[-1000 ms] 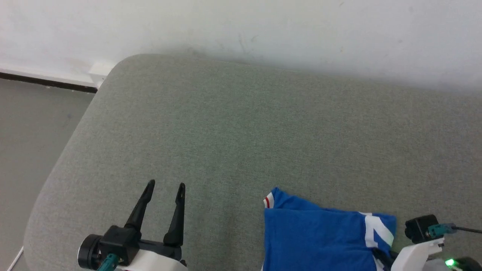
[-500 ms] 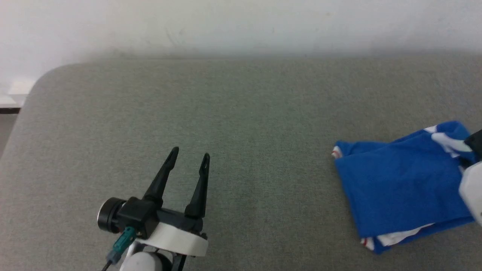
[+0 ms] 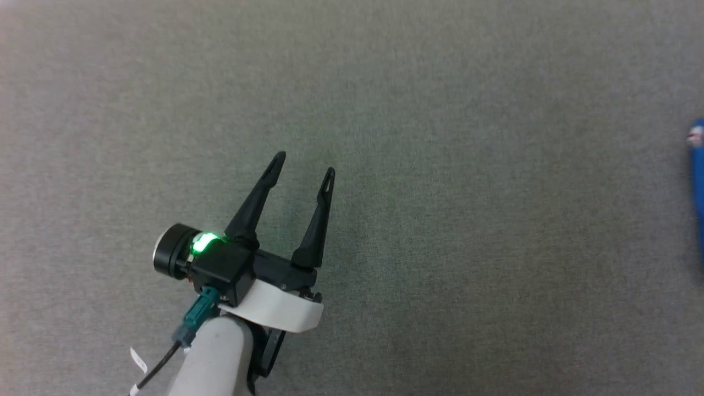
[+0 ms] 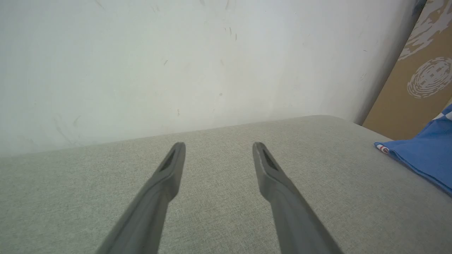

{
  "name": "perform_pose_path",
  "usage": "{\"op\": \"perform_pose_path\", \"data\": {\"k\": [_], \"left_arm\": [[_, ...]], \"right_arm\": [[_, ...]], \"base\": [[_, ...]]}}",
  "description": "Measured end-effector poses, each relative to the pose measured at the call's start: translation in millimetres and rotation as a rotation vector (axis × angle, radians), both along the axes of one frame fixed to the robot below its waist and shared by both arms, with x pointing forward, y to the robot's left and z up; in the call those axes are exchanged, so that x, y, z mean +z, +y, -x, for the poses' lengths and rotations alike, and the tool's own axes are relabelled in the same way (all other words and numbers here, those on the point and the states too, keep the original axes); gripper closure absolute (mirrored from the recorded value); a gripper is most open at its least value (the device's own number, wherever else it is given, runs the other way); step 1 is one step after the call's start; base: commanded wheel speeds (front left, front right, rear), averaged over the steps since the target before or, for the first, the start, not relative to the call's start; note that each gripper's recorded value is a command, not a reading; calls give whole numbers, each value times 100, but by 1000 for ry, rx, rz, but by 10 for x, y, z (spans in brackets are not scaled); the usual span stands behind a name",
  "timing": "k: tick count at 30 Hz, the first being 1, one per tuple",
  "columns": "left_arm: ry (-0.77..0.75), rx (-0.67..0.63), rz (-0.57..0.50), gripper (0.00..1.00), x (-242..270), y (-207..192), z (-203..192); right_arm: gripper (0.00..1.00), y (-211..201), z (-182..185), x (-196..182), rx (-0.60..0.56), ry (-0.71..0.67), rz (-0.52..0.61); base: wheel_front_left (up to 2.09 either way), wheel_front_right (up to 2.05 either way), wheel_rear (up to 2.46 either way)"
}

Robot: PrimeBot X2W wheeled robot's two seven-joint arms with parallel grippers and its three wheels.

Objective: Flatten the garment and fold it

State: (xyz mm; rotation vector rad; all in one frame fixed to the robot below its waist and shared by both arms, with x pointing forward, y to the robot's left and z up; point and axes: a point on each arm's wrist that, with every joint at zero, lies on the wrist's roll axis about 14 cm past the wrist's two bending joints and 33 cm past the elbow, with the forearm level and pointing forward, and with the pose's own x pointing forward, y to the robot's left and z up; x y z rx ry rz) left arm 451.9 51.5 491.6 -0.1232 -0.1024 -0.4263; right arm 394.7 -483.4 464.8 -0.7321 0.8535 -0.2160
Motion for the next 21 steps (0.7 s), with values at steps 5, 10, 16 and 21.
{"op": "perform_pose_path", "data": {"k": [5, 10, 16, 21], "left_arm": [[54, -13, 2, 0, -275, -46, -124], [106, -4, 1, 0, -513, -16, -175], [130, 17, -10, 0, -619, 67, -191], [119, 35, -10, 0, -543, 127, -180]], "right_arm": [[100, -444, 10, 16, -84, -22, 70], [100, -629, -48, -66, -116, -39, 105], [0, -644, -117, -245, -140, -57, 92], [0, -557, -230, -176, -116, -110, 81]], "base": [[0, 0, 0], [0, 0, 0], [0, 0, 0], [0, 0, 0]]}}
